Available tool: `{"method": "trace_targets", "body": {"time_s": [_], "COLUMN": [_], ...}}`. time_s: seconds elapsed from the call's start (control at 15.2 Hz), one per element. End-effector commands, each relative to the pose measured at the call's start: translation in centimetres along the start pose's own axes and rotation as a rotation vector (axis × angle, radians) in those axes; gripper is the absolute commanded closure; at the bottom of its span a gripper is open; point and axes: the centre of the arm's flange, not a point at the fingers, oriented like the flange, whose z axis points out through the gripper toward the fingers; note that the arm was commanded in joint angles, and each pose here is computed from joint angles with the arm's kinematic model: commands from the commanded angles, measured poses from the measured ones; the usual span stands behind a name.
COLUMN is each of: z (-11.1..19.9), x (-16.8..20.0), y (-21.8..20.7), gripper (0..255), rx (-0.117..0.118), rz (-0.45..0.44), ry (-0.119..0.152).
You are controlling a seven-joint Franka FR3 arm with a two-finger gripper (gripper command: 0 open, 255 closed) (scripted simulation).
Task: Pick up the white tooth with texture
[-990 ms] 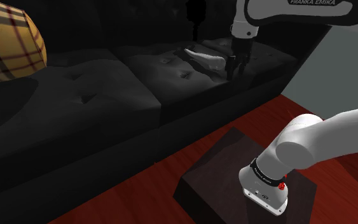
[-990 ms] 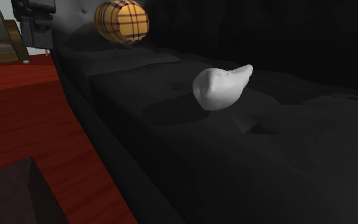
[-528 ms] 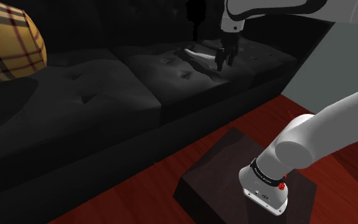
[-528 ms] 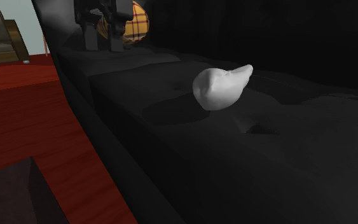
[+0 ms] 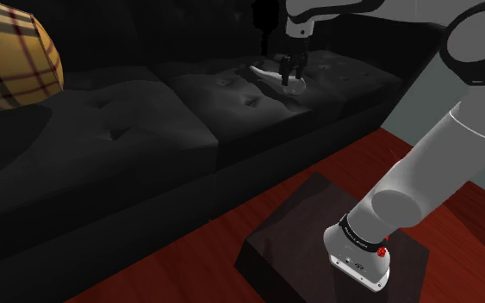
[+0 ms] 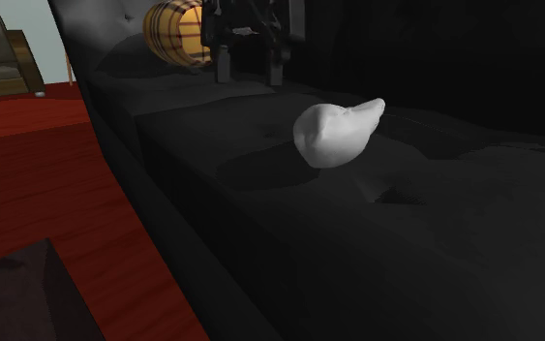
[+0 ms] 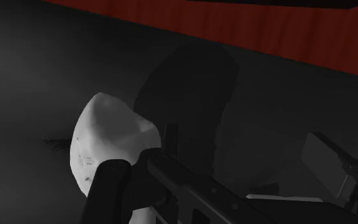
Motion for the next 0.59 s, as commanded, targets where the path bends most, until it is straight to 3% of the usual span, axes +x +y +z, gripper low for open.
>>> {"method": "trace_targets", "body": {"time_s": [0.0,0.53], "z": [0.0,-0.2], "x": [2.1,11.0], "y": [1.3,6.5], "gripper": [0,0], "rx": [-0.001,-0.004], "rz": [-0.007,-0.029], "ry": [0.006,0.029]}}
